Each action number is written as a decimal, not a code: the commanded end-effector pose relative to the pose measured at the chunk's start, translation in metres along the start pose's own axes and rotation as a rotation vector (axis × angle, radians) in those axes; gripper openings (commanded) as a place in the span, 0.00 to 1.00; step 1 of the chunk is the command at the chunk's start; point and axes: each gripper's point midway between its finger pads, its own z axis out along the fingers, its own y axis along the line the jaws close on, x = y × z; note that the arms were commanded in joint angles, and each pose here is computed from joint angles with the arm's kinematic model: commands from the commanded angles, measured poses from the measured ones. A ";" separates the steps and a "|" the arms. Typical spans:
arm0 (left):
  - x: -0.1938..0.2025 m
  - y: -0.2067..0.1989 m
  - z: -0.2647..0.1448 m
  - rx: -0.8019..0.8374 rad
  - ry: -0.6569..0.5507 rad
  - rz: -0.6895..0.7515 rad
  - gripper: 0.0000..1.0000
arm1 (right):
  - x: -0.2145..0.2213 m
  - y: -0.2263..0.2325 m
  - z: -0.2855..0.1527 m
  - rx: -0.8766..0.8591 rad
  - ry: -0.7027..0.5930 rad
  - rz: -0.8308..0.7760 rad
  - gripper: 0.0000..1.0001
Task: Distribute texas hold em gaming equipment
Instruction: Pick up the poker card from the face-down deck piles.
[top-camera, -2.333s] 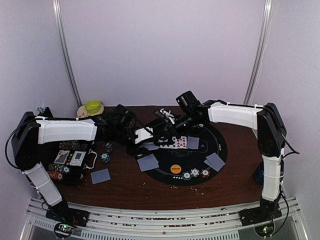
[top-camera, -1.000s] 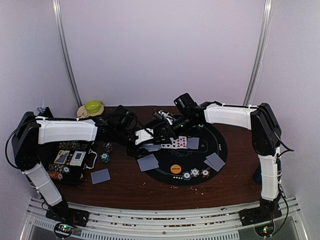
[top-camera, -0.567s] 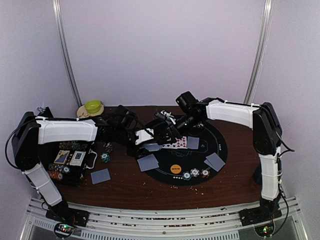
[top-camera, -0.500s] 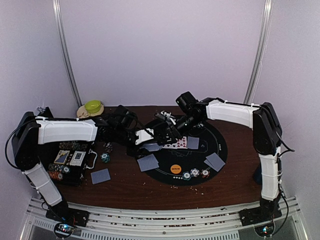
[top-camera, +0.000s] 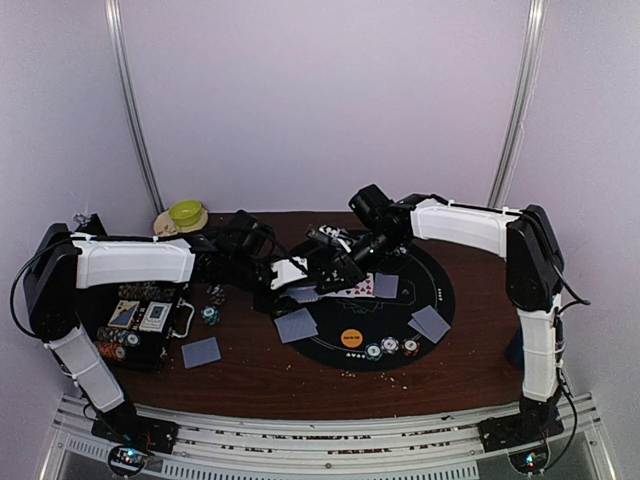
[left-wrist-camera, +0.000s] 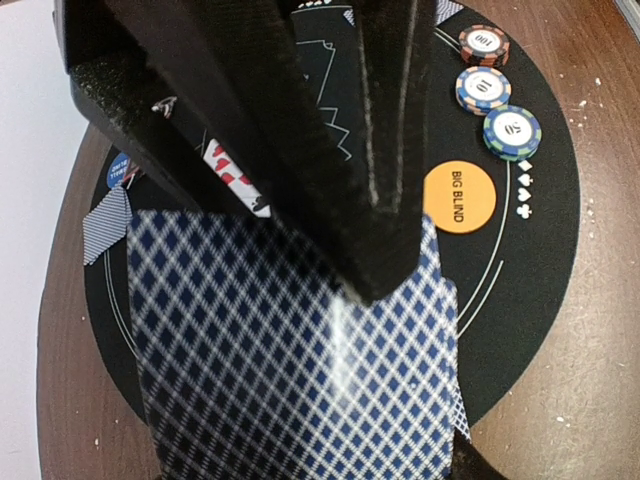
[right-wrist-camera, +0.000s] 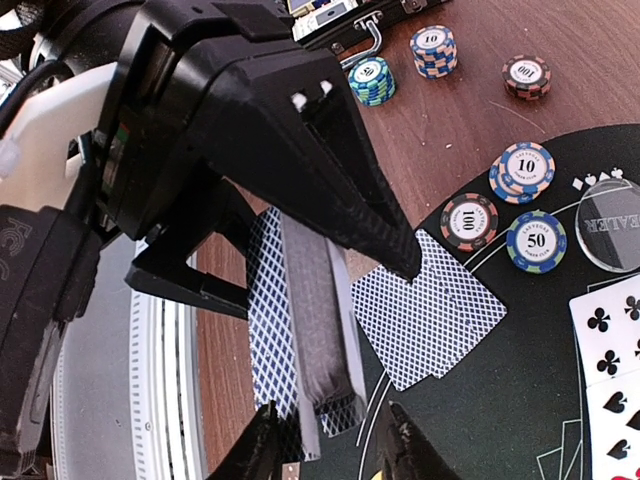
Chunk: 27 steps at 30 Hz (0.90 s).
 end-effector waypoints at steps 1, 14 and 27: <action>-0.014 0.008 -0.001 -0.026 -0.047 0.029 0.56 | -0.020 0.015 -0.019 0.041 -0.028 -0.070 0.38; -0.013 0.009 -0.001 -0.030 -0.045 0.031 0.56 | -0.014 0.023 -0.019 0.025 -0.023 -0.076 0.39; -0.013 0.009 -0.002 -0.034 -0.046 0.034 0.56 | 0.006 0.011 -0.004 0.025 0.024 -0.022 0.39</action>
